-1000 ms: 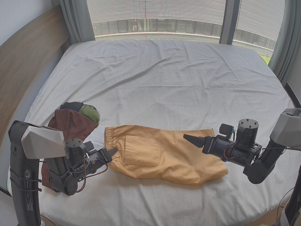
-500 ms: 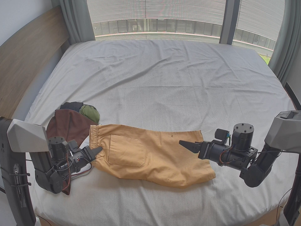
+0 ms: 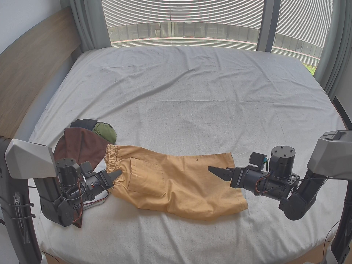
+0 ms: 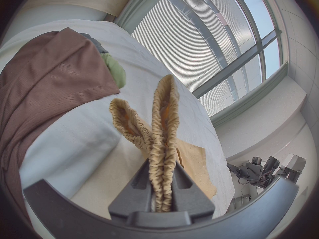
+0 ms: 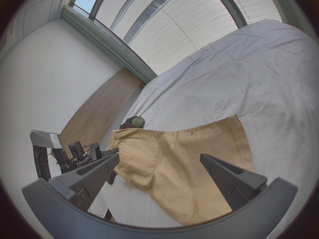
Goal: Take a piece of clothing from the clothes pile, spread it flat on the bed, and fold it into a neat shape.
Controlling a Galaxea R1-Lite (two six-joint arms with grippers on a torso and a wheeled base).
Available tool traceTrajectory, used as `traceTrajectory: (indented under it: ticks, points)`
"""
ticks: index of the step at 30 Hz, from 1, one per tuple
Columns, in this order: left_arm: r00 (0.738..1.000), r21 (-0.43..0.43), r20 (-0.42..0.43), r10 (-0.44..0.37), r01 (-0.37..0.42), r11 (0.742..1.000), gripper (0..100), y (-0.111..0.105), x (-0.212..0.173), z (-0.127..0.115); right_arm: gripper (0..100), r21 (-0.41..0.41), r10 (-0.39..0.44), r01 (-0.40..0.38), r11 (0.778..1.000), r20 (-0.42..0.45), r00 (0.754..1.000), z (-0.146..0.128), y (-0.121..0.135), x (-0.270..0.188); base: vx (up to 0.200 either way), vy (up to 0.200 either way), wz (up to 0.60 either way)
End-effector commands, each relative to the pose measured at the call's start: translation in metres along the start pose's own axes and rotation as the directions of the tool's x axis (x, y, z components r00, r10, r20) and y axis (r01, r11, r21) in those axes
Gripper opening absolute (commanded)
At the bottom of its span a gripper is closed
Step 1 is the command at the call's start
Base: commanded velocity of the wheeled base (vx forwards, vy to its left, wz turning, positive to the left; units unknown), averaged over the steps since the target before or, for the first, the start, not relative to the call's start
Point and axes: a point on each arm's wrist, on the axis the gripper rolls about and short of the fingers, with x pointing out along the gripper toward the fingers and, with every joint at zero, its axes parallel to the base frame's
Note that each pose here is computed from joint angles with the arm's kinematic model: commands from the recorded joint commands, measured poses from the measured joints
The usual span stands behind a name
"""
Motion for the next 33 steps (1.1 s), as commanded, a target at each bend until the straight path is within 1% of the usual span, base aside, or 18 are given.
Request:
traceTrajectory:
  ticks: [1, 4, 5, 6, 7, 8, 12, 13, 14, 16, 23, 25, 26, 27, 28, 33]
  points:
    - [0.995, 0.047, -0.018, -0.1, 0.101, 0.994, 0, -0.033, 0.014, -0.007, 100, 0.002, -0.005, 0.005, 1.0, -0.001, 1.0, 0.0, -0.001, -0.001, 0.0, 0.0, 0.0]
    - [0.99, 0.064, -0.024, -0.139, 0.14, 0.988, 0, -0.046, 0.023, -0.01, 100, 0.0, -0.002, 0.002, 1.0, 0.006, 1.0, 0.0, -0.001, -0.002, 0.0, 0.0, 0.0]
    - [0.99, 0.064, -0.024, -0.139, 0.14, 0.988, 0, -0.046, 0.023, -0.01, 100, 0.0, -0.002, 0.002, 1.0, 0.006, 1.0, 0.0, -0.001, -0.002, 0.0, 0.0, 0.0]
    - [0.986, 0.076, -0.022, -0.164, 0.165, 0.983, 0, -0.055, 0.029, -0.012, 100, -0.005, 0.003, -0.003, 1.0, 0.02, 1.0, 0.002, -0.001, -0.003, 0.0, 0.0, 0.0]
    - [0.986, 0.076, -0.022, -0.164, 0.165, 0.983, 0, -0.055, 0.029, -0.012, 100, -0.005, 0.003, -0.003, 1.0, 0.02, 1.0, 0.002, -0.001, -0.003, 0.0, 0.0, 0.0]
    - [0.983, 0.075, -0.022, -0.185, 0.186, 0.98, 0, -0.062, 0.034, -0.014, 100, -0.007, 0.005, -0.005, 1.0, 0.027, 1.0, 0.003, -0.001, -0.003, 0.0, 0.0, 0.0]
    - [0.975, 0.068, -0.025, -0.219, 0.22, 0.973, 0, -0.074, 0.041, -0.018, 100, -0.007, 0.004, -0.004, 1.0, 0.032, 0.999, 0.004, -0.001, -0.004, 0.0, 0.0, 0.0]
    - [0.971, 0.069, -0.028, -0.238, 0.24, 0.968, 0, -0.08, 0.044, -0.02, 100, -0.008, 0.005, -0.005, 1.0, 0.033, 0.999, 0.005, -0.001, -0.004, 0.0, 0.0, 0.0]
    - [0.971, 0.069, -0.028, -0.238, 0.24, 0.968, 0, -0.08, 0.044, -0.02, 100, -0.008, 0.005, -0.005, 1.0, 0.033, 0.999, 0.005, -0.001, -0.004, 0.0, 0.0, 0.0]
    - [0.963, 0.076, -0.039, -0.266, 0.268, 0.96, 0, -0.089, 0.047, -0.024, 100, -0.008, 0.003, -0.003, 1.0, 0.038, 0.999, 0.006, -0.002, -0.004, 0.0, 0.0, 0.0]
    - [0.944, 0.08, -0.063, -0.324, 0.328, 0.941, 0, -0.108, 0.055, -0.034, 100, -0.006, -0.008, 0.008, 1.0, 0.064, 0.998, 0.013, -0.006, -0.007, 0.0, 0.0, 0.0]
    - [0.942, 0.078, -0.066, -0.329, 0.334, 0.939, 0, -0.11, 0.057, -0.035, 100, -0.009, -0.007, 0.008, 1.0, 0.071, 0.997, 0.015, -0.006, -0.007, 0.0, 0.0, 0.0]
    - [0.937, 0.073, -0.075, -0.341, 0.346, 0.935, 0, -0.115, 0.061, -0.038, 100, -0.009, -0.011, 0.012, 1.0, 0.082, 0.997, 0.019, -0.007, -0.009, 0.0, 0.0, 0.0]
    - [0.937, 0.073, -0.075, -0.341, 0.346, 0.935, 0, -0.115, 0.061, -0.038, 100, -0.009, -0.011, 0.012, 1.0, 0.082, 0.997, 0.019, -0.007, -0.009, 0.0, 0.0, 0.0]
    - [0.934, 0.071, -0.076, -0.349, 0.355, 0.932, 0, -0.122, 0.068, -0.042, 100, -0.007, -0.021, 0.022, 1.0, 0.098, 0.995, 0.023, -0.011, -0.011, 0.0, 0.0, 0.0]
    - [0.923, 0.051, -0.093, -0.373, 0.379, 0.924, 0, -0.134, 0.076, -0.049, 100, -0.005, -0.037, 0.038, 0.999, 0.125, 0.991, 0.031, -0.017, -0.014, 0.0, 0.0, 0.0]
